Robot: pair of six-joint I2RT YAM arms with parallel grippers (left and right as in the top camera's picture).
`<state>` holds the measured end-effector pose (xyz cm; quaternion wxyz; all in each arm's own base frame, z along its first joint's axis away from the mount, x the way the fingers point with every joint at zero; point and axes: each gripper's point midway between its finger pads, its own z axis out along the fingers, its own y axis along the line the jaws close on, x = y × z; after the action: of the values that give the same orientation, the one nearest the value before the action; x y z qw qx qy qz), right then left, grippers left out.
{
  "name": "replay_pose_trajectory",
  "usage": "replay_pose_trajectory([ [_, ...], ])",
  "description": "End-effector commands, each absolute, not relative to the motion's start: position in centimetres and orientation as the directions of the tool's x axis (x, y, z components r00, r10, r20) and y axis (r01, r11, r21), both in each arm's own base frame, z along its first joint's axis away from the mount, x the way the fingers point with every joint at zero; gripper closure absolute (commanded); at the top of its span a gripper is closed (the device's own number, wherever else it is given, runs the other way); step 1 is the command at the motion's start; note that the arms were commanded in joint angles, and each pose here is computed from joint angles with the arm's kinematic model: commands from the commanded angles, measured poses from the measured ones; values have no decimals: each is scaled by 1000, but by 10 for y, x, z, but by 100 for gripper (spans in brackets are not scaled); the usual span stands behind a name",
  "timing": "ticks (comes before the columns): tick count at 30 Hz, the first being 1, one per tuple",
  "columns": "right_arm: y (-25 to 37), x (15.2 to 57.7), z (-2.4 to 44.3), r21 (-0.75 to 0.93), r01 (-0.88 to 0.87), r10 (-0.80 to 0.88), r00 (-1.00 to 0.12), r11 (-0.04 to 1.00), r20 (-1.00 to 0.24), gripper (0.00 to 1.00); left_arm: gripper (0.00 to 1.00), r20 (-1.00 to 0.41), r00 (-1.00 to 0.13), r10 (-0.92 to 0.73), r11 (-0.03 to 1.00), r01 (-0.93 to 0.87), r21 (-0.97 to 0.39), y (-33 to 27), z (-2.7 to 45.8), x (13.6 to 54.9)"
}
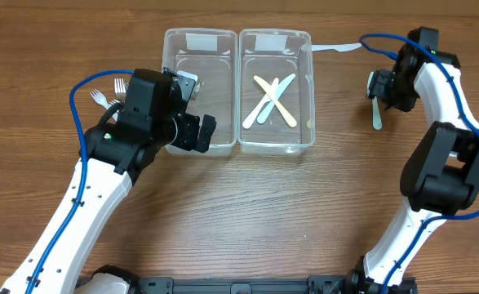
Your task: Pack container
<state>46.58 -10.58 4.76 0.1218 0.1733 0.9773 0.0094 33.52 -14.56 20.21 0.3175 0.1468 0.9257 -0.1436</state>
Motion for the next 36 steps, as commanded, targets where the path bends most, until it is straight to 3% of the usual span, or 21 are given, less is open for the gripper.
replay_pose_trajectory([
  [1,-114,470,41,43,325,326,-914,945,-240,31,0,-643,-747,169,908,371,-193,-153,211,339],
  [13,-108,461,5,55,326,330,-932,944,-151,41,0,-643,-747,169,908,371,-193,-153,211,339],
  [27,-97,448,-1,50,331,334,-939,942,-85,85,0,-643,-747,169,908,371,-193,-153,211,339],
  [30,-96,444,-1,52,376,379,-923,925,-64,91,0,-643,-747,170,908,372,-192,-153,211,339],
  [36,-94,446,15,57,376,380,-920,925,-93,91,0,-643,-747,170,908,372,-192,-153,211,339],
])
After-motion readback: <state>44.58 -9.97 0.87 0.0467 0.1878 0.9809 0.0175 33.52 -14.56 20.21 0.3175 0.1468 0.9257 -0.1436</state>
